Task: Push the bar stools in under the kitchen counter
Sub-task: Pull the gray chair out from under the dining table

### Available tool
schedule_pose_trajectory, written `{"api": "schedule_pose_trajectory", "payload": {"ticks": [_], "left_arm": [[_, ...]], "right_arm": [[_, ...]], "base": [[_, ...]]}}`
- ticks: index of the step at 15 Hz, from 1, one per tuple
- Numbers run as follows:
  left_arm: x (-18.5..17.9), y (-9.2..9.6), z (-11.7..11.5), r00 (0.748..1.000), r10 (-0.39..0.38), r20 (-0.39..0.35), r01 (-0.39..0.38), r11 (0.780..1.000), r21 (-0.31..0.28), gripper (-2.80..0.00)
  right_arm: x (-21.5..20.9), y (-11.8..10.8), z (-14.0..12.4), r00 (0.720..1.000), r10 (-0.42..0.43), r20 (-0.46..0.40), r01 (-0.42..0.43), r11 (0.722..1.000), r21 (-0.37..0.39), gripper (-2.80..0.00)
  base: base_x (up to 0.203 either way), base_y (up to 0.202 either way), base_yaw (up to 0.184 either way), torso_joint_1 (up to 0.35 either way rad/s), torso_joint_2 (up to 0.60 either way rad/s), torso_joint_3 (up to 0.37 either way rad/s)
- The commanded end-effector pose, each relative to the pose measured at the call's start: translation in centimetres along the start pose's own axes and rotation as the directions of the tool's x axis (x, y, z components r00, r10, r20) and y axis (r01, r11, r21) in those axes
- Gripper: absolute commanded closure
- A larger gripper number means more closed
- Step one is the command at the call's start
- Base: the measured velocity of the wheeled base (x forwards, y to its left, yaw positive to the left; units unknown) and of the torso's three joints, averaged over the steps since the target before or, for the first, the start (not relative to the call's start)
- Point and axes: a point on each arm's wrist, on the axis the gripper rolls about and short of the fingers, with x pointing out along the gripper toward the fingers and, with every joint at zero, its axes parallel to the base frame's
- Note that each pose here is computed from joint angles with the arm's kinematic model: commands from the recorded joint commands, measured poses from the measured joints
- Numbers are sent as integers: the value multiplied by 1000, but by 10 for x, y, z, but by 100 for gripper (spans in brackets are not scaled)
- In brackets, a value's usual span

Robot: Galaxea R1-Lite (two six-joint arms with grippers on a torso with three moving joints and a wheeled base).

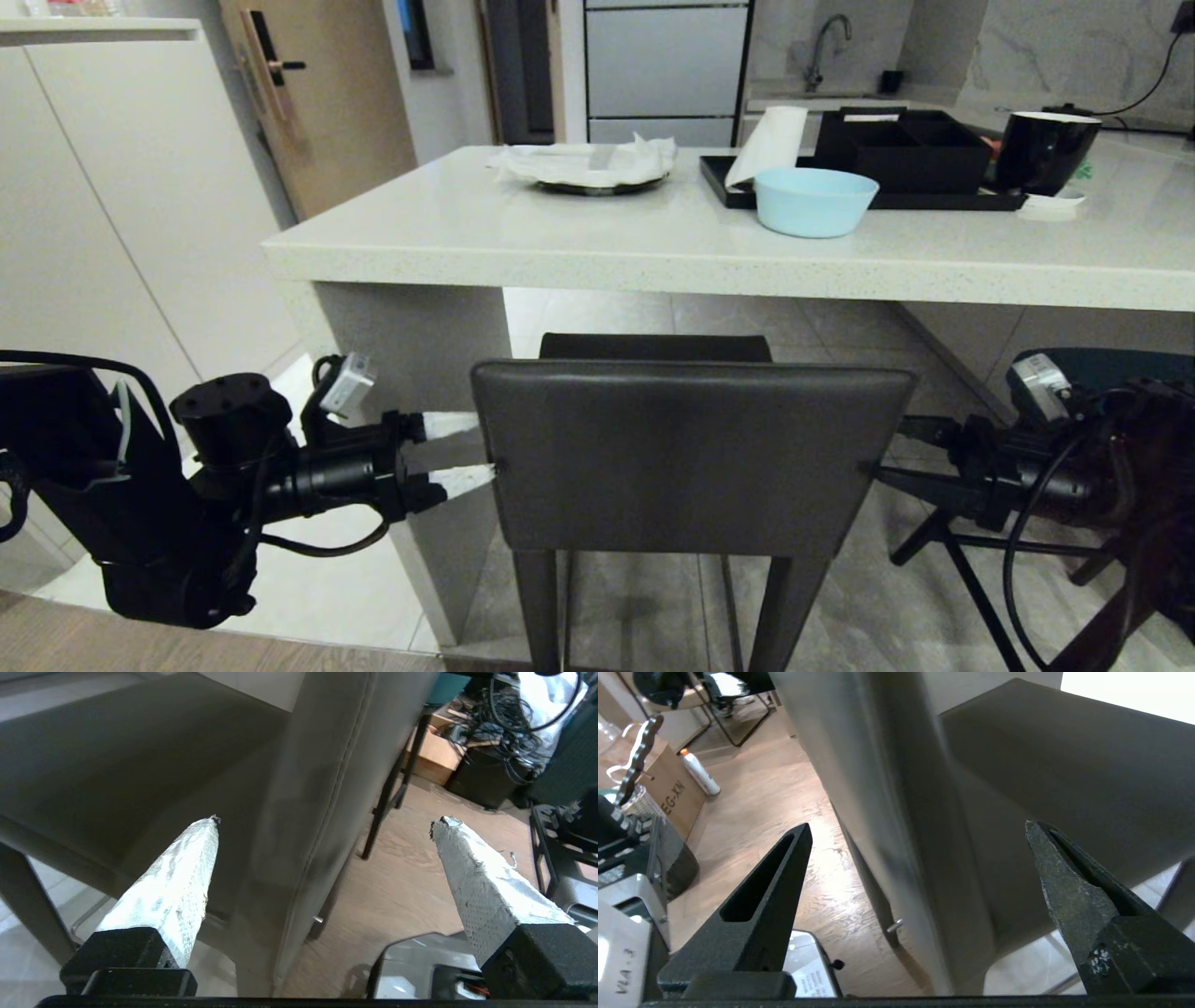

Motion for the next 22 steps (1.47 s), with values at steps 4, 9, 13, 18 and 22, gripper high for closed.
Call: {"api": "schedule_pose_trajectory", "payload": {"ticks": [4,9,13,18,22], "left_arm": [[17,-7,-3,998,-57,-6,57,998,2,-280],[27,-7,-10,997,-81,-15,81,997,-15,-280],[34,-9,-13,995,-100,-20,99,995,-21,-280],[37,-8,-10,995,-99,-12,99,995,0,-280],[46,-17,-11,998,-55,-12,55,998,-7,-280]], "right_arm": [[45,6,4,989,150,-1,-150,989,1,-280],[56,-7,1,994,113,7,-113,994,-14,-280],[54,-8,0,994,105,9,-105,994,-17,-280],[55,-7,-5,994,106,10,-106,994,-23,-280],[54,-6,-9,996,92,4,-92,996,-5,-280]], "base": [[0,0,0,0,0,0],[0,0,0,0,0,0],[0,0,0,0,0,0],[0,0,0,0,0,0],[0,0,0,0,0,0]]}}
